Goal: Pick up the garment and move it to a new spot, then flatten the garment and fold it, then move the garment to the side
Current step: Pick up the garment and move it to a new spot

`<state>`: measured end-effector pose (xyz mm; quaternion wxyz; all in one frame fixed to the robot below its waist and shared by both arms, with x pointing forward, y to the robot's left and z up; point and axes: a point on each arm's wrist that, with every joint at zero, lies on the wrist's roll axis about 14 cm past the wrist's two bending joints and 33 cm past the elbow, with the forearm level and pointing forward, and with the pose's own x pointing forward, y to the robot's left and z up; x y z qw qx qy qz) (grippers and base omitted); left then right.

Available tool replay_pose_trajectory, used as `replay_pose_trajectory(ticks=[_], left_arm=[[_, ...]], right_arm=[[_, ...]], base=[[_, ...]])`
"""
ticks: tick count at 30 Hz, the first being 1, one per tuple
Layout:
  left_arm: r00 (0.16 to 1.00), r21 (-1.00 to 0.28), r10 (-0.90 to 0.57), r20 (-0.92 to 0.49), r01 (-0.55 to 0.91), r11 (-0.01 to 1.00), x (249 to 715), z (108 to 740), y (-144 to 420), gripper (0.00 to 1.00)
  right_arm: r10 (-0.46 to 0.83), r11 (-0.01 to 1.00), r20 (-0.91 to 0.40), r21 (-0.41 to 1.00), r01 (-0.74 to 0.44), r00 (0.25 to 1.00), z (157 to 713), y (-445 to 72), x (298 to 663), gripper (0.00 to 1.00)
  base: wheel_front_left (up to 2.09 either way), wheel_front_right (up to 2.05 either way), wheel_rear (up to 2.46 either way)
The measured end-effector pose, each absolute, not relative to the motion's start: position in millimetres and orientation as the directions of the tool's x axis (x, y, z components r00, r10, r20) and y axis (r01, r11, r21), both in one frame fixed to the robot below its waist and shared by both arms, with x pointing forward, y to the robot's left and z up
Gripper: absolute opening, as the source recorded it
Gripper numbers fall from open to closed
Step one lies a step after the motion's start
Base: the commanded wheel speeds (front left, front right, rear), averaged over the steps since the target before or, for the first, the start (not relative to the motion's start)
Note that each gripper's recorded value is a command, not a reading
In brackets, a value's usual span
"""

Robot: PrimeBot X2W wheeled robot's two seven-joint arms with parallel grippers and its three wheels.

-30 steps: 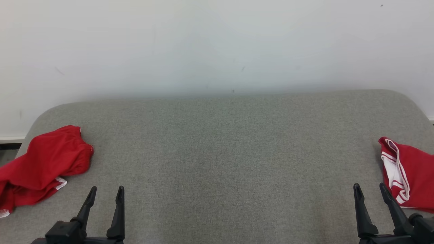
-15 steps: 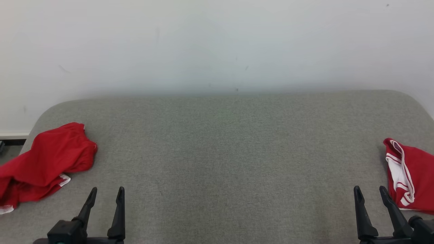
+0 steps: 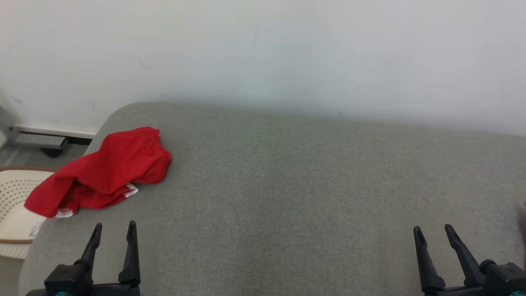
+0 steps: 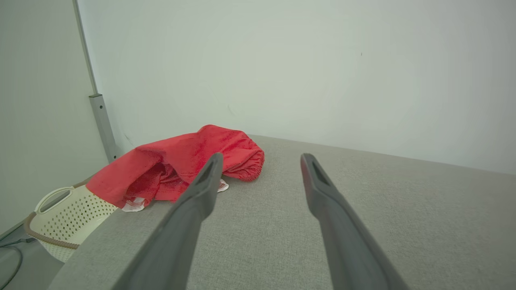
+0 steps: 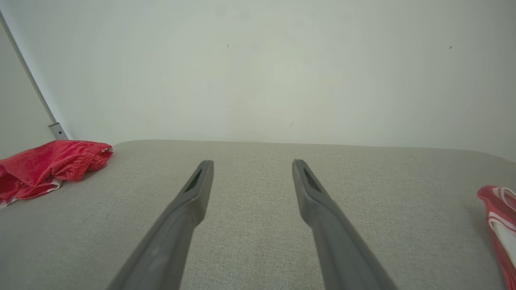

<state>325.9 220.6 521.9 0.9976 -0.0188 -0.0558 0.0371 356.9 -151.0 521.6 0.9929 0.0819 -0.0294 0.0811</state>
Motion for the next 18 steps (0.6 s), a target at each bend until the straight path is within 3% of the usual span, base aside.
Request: replay_pose_trajectory(ticks=[10, 18], left_arm=[[0.941, -0.062, 0.319, 0.111, -0.314, 0.948, 271.0, 519.8, 286.7, 1.0], [0.895, -0.08, 0.433, 0.112, -0.426, 0.901, 239.8, 519.7, 313.9, 1.0]], right_arm=[[0.399, 0.904, 0.057, 0.142, -0.403, 0.915, 521.9, -66.3, 373.6, 1.0], [0.514, 0.845, 0.047, 0.146, -0.515, 0.857, 520.2, -20.1, 379.6, 1.0]], base=[[0.0, 0.0, 0.0], [0.0, 0.0, 0.0]])
